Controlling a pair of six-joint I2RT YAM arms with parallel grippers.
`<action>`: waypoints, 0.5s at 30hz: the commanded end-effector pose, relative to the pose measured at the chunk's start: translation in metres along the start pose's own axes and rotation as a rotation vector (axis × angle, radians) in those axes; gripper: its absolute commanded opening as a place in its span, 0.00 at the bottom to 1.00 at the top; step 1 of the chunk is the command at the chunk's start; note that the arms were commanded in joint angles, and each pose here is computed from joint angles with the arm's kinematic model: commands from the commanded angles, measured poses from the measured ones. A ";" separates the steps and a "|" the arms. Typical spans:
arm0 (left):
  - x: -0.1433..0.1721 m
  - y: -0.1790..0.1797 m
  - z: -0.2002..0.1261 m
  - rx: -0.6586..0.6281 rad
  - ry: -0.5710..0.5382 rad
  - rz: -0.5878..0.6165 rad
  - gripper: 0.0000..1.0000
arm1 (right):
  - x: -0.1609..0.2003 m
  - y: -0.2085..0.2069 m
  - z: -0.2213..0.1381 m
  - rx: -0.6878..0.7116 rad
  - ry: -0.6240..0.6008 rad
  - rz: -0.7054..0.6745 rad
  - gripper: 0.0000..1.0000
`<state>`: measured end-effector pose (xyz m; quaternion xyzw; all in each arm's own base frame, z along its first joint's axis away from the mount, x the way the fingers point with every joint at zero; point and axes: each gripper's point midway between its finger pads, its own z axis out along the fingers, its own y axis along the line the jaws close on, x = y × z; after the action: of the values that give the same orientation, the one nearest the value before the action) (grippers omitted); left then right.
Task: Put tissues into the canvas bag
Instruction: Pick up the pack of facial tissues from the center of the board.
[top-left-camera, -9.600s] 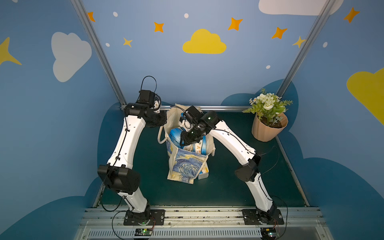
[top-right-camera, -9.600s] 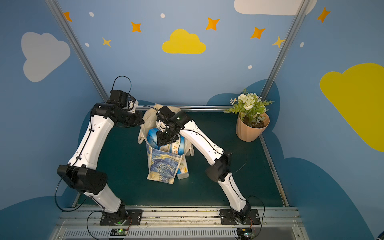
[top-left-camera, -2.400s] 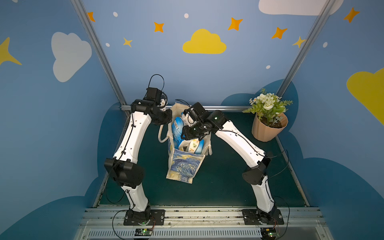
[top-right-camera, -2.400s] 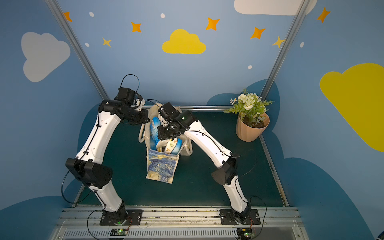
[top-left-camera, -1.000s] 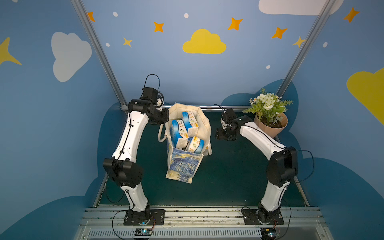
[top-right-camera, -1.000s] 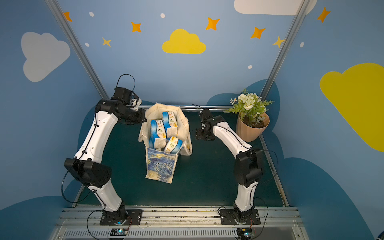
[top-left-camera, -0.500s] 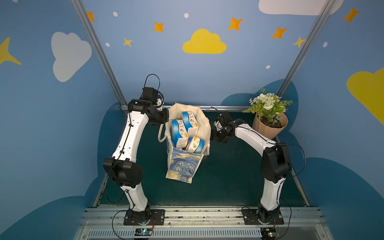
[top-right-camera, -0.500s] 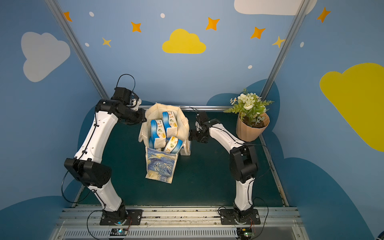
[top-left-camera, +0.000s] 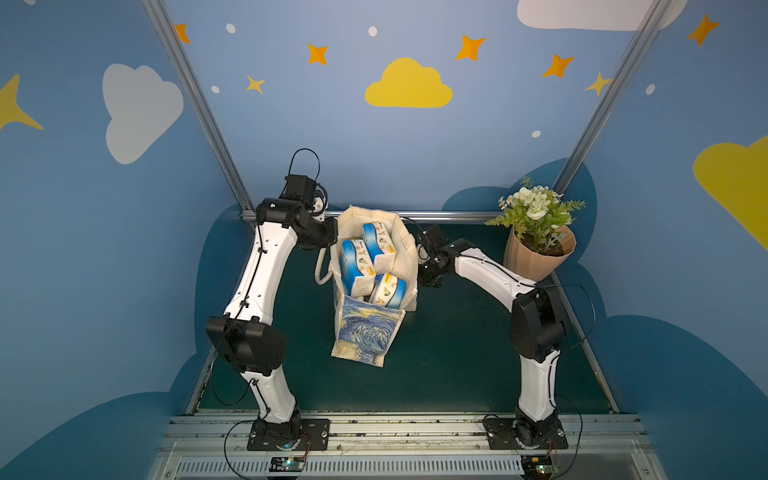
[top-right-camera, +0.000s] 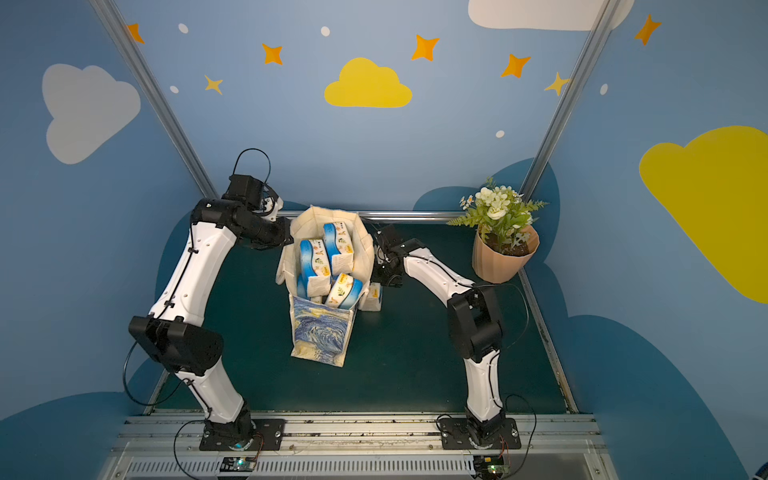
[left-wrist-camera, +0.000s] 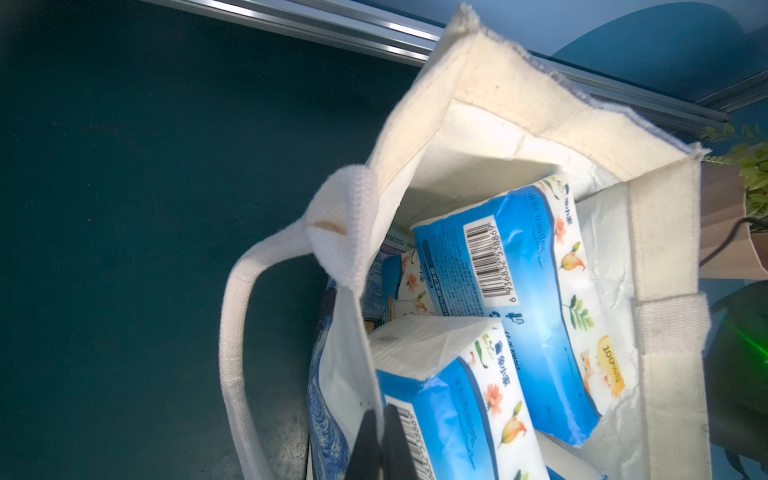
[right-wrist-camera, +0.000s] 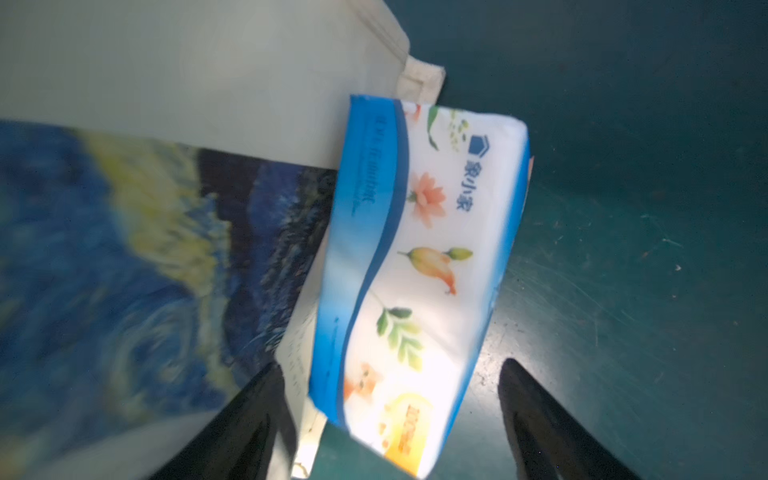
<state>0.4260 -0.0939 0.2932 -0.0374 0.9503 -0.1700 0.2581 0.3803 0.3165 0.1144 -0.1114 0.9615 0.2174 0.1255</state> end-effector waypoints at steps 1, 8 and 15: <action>-0.009 -0.002 0.002 0.023 -0.029 0.003 0.04 | 0.015 -0.001 0.012 0.089 0.059 -0.046 0.83; -0.010 -0.005 0.003 0.034 -0.029 0.001 0.04 | 0.018 0.008 0.029 0.118 0.082 -0.097 0.83; -0.010 -0.004 0.004 0.029 -0.026 0.003 0.04 | 0.028 -0.031 0.034 0.293 0.131 -0.071 0.83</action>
<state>0.4265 -0.0952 0.2913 -0.0380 0.9506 -0.1733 0.2548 0.3757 0.3217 0.0848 -0.1406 0.9757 0.1262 0.1112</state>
